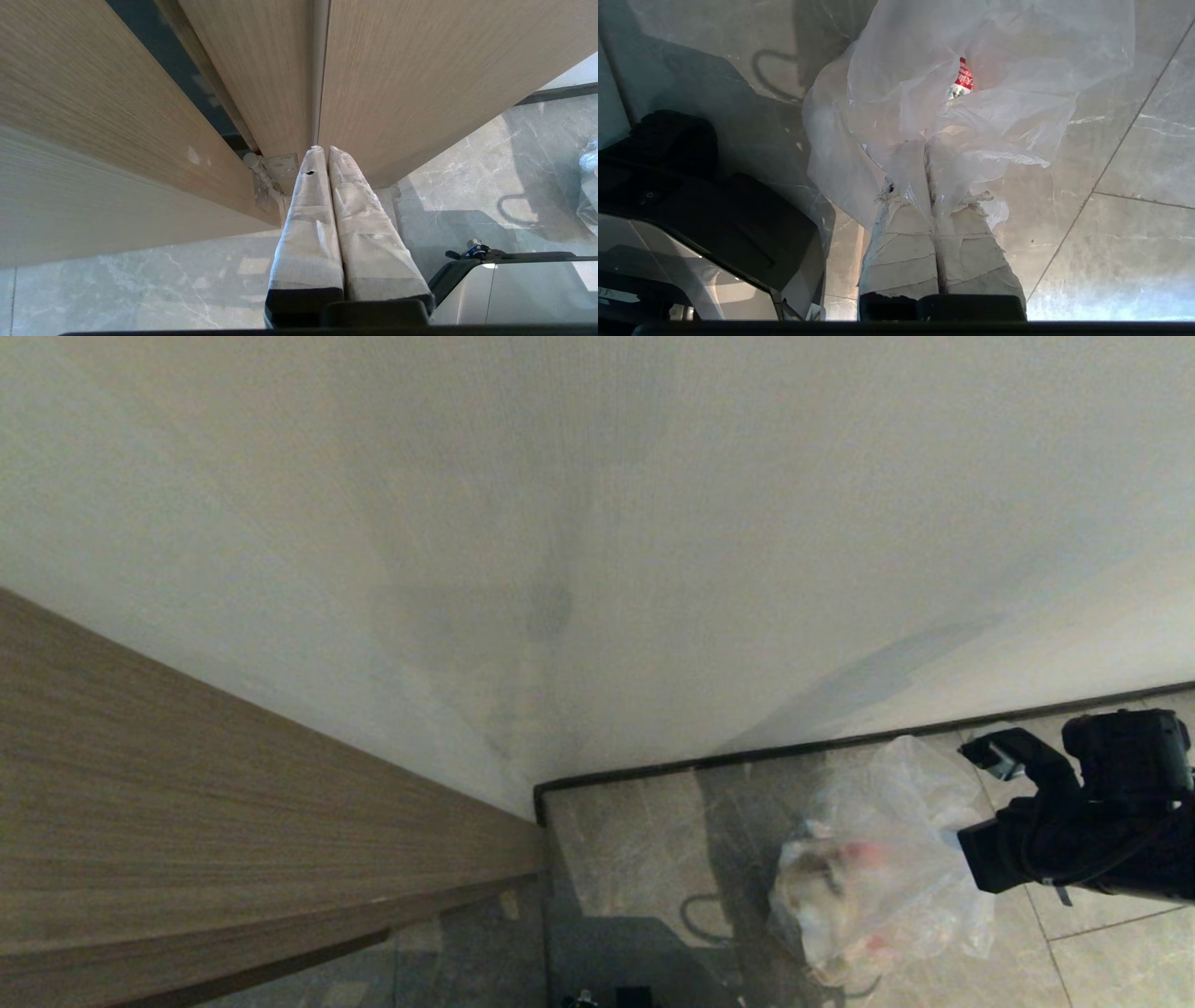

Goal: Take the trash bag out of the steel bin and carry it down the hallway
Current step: Put the trash bag at the door

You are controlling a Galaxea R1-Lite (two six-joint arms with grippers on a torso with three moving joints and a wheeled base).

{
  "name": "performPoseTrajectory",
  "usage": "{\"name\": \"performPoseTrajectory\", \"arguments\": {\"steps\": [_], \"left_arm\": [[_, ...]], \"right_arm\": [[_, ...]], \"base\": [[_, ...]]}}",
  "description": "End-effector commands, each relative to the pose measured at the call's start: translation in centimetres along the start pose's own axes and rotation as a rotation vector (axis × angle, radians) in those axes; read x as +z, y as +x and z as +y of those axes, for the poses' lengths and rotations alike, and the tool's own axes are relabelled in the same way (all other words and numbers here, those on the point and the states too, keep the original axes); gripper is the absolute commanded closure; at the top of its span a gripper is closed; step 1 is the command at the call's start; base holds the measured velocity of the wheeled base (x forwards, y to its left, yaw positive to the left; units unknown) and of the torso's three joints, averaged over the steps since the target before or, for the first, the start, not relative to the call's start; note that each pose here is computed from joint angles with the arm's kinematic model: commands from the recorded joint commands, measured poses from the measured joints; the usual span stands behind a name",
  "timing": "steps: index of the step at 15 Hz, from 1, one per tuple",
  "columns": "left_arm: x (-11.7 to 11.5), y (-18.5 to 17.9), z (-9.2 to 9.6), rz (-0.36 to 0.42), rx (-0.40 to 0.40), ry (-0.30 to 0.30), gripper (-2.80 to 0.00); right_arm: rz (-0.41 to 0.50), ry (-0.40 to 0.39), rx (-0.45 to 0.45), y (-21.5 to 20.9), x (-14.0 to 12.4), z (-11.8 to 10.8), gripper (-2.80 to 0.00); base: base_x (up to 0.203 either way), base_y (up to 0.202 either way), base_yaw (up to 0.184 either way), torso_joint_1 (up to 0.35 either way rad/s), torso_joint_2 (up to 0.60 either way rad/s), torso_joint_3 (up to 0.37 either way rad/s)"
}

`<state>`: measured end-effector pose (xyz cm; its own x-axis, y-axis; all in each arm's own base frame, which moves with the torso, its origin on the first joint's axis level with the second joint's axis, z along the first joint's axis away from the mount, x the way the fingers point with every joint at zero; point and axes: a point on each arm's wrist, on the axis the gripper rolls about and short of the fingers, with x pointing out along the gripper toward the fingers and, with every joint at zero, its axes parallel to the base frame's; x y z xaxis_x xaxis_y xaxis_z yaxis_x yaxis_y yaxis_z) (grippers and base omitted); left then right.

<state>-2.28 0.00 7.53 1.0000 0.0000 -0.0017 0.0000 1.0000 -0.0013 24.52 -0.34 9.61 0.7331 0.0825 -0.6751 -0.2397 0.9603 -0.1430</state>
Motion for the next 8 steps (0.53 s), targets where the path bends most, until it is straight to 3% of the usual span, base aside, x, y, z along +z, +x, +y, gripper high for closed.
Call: {"name": "performPoseTrajectory", "arguments": {"steps": [1, 3, 4, 8], "left_arm": [[0.0, 0.0, 0.0, 0.0, 0.0, 0.0, 0.0], [0.0, 0.0, 0.0, 0.0, 0.0, 0.0, 0.0], [0.0, 0.0, 0.0, 0.0, 0.0, 0.0, 0.0], [0.0, 0.0, 0.0, 0.0, 0.0, 0.0, 0.0]], "right_arm": [[-0.022, -0.004, -0.003, -0.46, 0.26, -0.02, 0.0], [-0.029, -0.006, -0.004, -0.46, 0.27, -0.02, 0.0], [-0.016, -0.009, -0.001, -0.43, 0.08, 0.03, -2.8], [-0.024, -0.005, -0.007, -0.51, 0.16, -0.14, -2.8]], "base": [[0.0, 0.0, 0.0, 0.0, 0.0, 0.0], [0.0, 0.0, 0.0, 0.0, 0.0, 0.0], [0.0, 0.0, 0.0, 0.0, 0.0, 0.0], [0.0, 0.0, 0.0, 0.0, 0.0, 0.0]]}}
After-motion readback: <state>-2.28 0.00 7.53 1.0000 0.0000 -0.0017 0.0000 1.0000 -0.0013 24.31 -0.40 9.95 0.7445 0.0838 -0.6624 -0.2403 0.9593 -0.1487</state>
